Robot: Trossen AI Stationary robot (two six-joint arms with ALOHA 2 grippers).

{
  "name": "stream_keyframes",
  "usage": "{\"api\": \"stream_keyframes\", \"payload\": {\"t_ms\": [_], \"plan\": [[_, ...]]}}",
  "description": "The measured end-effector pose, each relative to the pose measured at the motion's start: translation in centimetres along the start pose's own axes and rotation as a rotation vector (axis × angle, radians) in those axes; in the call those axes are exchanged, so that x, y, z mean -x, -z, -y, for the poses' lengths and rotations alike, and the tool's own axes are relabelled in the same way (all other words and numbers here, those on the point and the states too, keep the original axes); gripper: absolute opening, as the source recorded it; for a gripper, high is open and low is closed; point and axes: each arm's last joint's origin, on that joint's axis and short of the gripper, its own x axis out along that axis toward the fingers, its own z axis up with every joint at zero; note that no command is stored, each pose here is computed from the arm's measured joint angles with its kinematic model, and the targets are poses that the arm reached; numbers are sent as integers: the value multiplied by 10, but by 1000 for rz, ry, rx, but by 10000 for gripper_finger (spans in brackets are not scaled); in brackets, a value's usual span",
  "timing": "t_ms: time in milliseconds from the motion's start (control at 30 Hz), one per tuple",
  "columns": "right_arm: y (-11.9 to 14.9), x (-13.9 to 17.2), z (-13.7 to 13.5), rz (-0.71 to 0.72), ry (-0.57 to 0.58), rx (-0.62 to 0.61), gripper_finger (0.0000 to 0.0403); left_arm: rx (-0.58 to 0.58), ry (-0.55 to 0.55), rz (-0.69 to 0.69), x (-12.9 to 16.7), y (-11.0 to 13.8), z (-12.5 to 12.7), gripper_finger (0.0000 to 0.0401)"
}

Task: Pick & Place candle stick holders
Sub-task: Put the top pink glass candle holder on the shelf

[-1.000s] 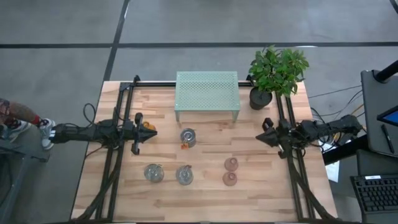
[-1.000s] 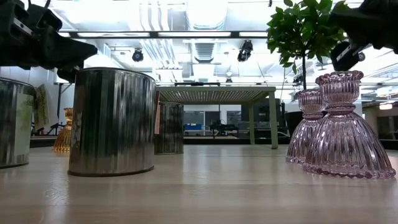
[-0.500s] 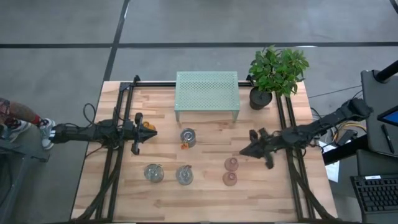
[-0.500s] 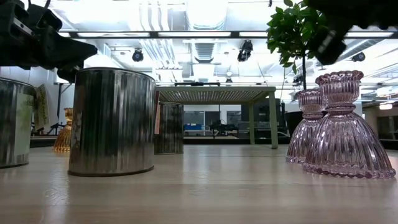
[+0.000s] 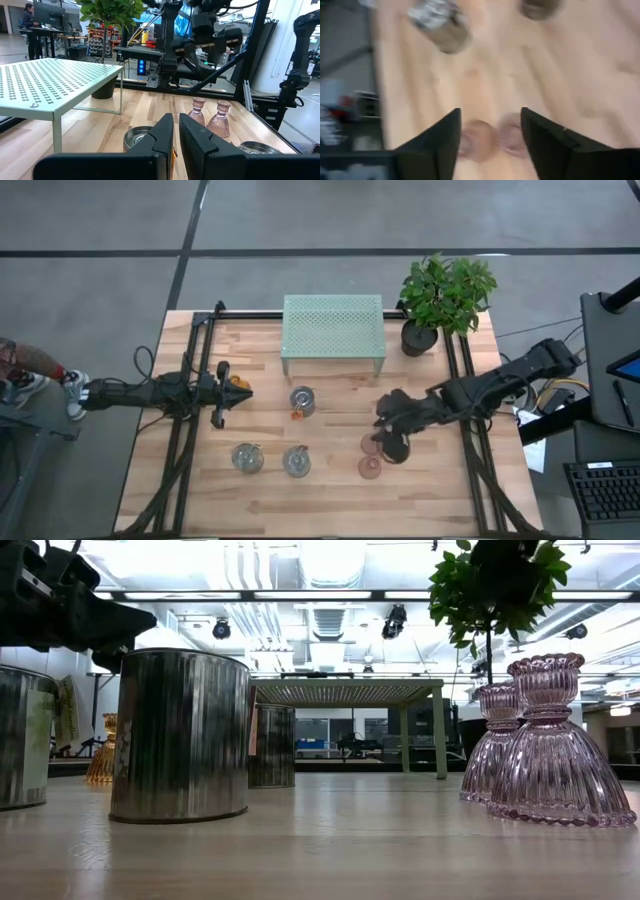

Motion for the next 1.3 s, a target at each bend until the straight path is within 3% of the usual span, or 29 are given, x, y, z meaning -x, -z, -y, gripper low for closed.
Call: {"api": "stream_keyframes", "payload": {"t_ms": [167, 333, 700, 1000, 1300], "plan": [[-9, -9, -9, -79, 115, 75, 272, 0, 0, 0, 0, 0, 0, 35], [-4, -35, -10, -152, 164, 122, 293, 0, 0, 0, 0, 0, 0, 35], [11, -68, -9, -287, 175, 99, 287, 0, 0, 1, 0, 0, 0, 35], [16, -81, -7, -298, 181, 113, 292, 0, 0, 0, 0, 0, 0, 35], [19, -84, -4, -306, 195, 120, 246, 0, 0, 0, 0, 0, 0, 35]]}}
